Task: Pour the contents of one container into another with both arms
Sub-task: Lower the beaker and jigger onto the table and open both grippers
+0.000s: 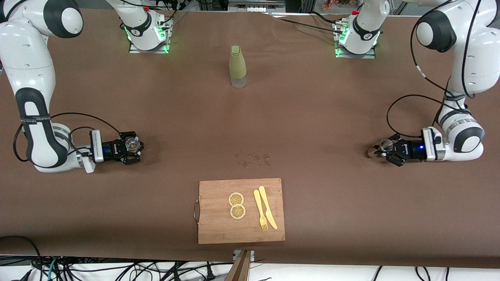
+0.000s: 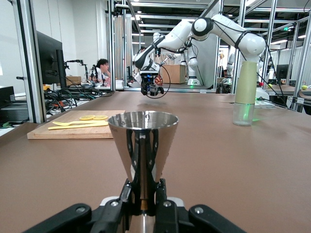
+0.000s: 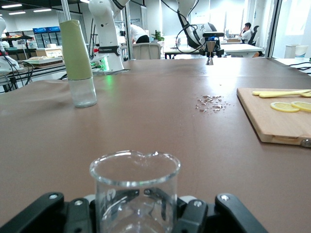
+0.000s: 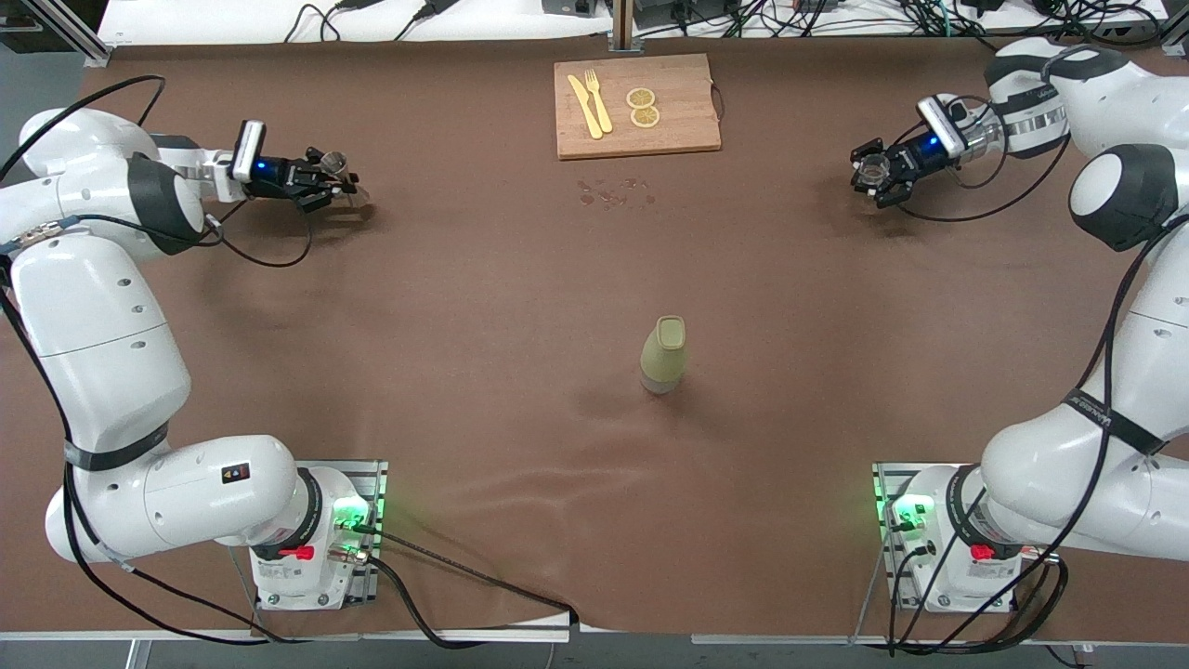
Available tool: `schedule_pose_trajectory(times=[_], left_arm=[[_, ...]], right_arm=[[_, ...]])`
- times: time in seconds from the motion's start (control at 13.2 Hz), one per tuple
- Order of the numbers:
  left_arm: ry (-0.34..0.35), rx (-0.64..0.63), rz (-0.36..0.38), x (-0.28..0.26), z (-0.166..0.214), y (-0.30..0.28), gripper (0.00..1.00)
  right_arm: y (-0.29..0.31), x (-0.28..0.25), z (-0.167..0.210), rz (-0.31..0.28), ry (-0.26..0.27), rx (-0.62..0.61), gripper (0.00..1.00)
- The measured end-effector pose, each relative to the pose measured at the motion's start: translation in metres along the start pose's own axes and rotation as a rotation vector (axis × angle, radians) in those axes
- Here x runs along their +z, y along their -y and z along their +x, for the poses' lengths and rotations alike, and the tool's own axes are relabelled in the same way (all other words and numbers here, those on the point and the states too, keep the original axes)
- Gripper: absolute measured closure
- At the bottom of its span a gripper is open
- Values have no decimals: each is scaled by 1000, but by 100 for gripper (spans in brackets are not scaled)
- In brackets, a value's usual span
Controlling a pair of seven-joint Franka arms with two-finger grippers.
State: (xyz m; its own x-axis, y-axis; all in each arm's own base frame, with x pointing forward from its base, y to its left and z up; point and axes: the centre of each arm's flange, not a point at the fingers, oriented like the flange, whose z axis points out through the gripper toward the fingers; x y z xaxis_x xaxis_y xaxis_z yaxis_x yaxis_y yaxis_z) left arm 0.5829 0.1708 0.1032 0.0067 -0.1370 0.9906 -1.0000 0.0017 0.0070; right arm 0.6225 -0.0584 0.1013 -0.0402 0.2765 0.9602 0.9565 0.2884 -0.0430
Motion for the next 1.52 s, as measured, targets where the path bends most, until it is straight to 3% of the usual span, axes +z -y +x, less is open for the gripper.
schedule_pose_trajectory(times=[0.3,0.99,1.22,1.37,1.52], left_arm=[[15,4,-4,-26,-13,-19,79],[-11,8,-5,-21,-46,-34,79],[0,8,-1,-24,-47,-33,54],[46,14,14,-40,-44,-29,32],[156,-18,-12,-71,-39,-27,9]], right_arm=[[14,9,-35,-3,-33,0,88],[25,5,-56,-23,-41,1,85],[26,5,-56,-23,-40,0,72],[26,5,-57,-23,-40,1,52],[29,1,-59,-24,-36,7,29]])
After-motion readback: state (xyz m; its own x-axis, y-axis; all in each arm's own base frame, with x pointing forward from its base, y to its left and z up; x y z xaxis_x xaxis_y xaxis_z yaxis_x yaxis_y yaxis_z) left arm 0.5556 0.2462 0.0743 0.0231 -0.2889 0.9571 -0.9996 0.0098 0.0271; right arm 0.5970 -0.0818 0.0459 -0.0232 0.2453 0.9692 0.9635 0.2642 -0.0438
